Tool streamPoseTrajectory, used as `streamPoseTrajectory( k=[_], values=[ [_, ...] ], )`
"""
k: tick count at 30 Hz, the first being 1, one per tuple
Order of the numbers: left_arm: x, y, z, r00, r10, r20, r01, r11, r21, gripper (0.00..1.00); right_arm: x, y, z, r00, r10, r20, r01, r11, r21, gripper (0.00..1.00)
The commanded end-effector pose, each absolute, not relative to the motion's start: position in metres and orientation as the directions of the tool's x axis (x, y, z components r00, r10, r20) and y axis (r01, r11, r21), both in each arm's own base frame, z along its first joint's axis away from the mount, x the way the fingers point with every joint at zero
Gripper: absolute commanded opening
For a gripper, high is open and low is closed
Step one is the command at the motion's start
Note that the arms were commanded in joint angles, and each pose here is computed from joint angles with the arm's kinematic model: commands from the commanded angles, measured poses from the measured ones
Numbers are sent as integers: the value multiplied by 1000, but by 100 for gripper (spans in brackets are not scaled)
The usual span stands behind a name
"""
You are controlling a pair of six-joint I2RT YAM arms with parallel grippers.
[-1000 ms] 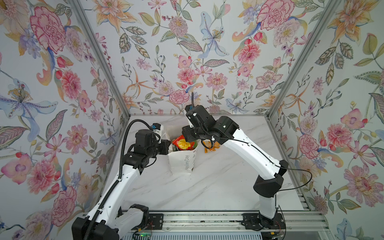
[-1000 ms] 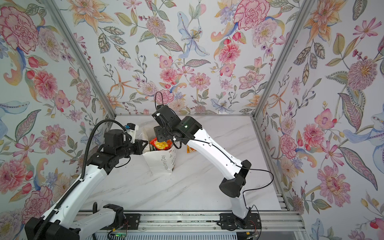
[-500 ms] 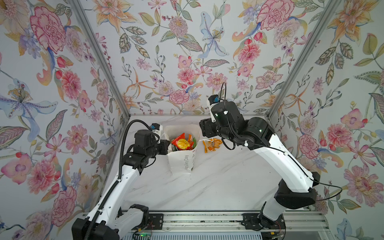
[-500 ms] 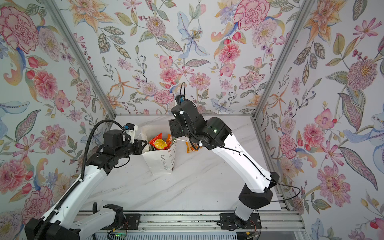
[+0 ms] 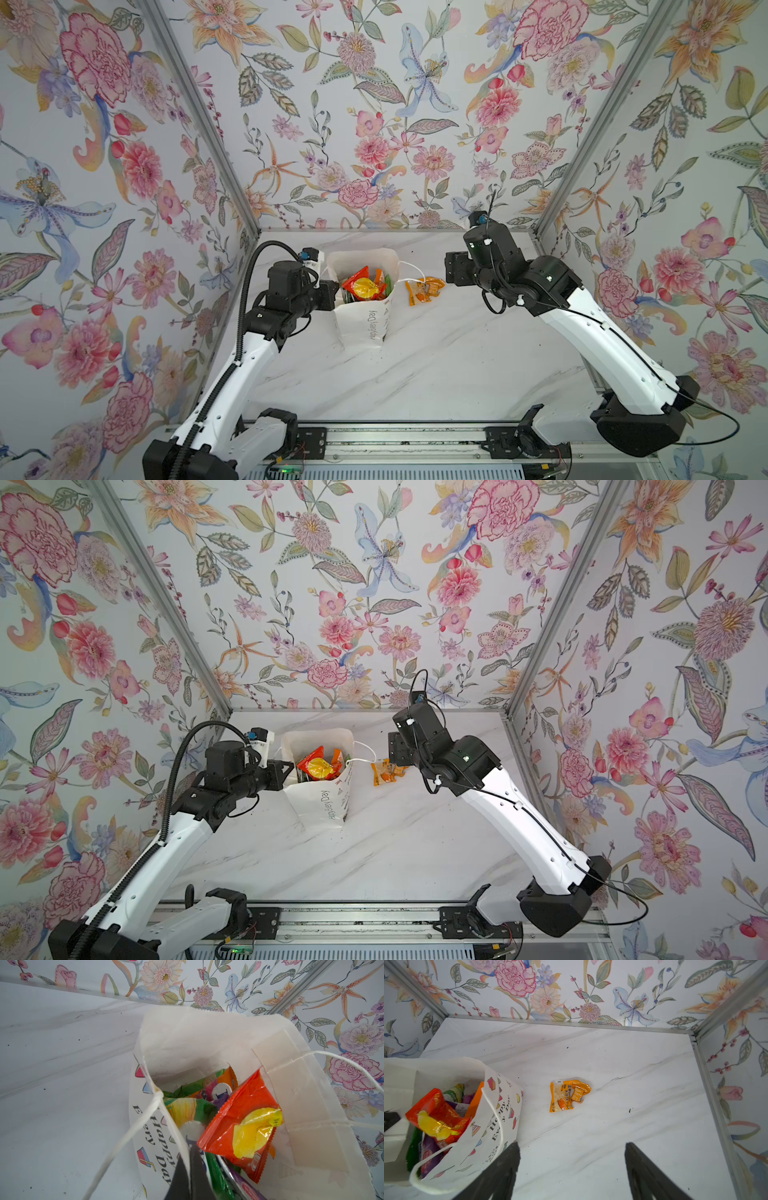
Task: Place the snacks into the paper bag
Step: 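Raise the right gripper out of the bag and move toward the orange packets, then lower the right gripper and close it on the orange biscuit packet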
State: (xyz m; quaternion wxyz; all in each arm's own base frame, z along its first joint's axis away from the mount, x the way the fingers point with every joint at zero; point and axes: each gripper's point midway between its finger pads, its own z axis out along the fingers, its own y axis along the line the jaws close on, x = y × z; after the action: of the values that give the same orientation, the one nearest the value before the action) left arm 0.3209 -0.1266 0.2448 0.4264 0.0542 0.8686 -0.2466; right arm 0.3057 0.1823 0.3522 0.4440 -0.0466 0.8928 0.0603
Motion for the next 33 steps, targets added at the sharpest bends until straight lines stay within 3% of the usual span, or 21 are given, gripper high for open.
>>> streamPoseTrajectory(
  k=[1,8,17,33],
  values=[
    [333,-118,278,-498,-120,-859,337,886,-319,0,310,170,351,-583,78,-809,-101,981,167,83],
    [333,-117,278,-496,-121,-860,330,890,-316,0,328,140,303,-646,191,-739,-29,962,273,83],
    [333,-117,278,-491,-117,-863,335,889,-311,0,361,153,245,-757,210,-619,-55,923,380,80],
    [332,-118,279,-487,-116,-866,342,887,-311,0,414,218,160,-880,79,-469,-125,913,388,57]
  ],
)
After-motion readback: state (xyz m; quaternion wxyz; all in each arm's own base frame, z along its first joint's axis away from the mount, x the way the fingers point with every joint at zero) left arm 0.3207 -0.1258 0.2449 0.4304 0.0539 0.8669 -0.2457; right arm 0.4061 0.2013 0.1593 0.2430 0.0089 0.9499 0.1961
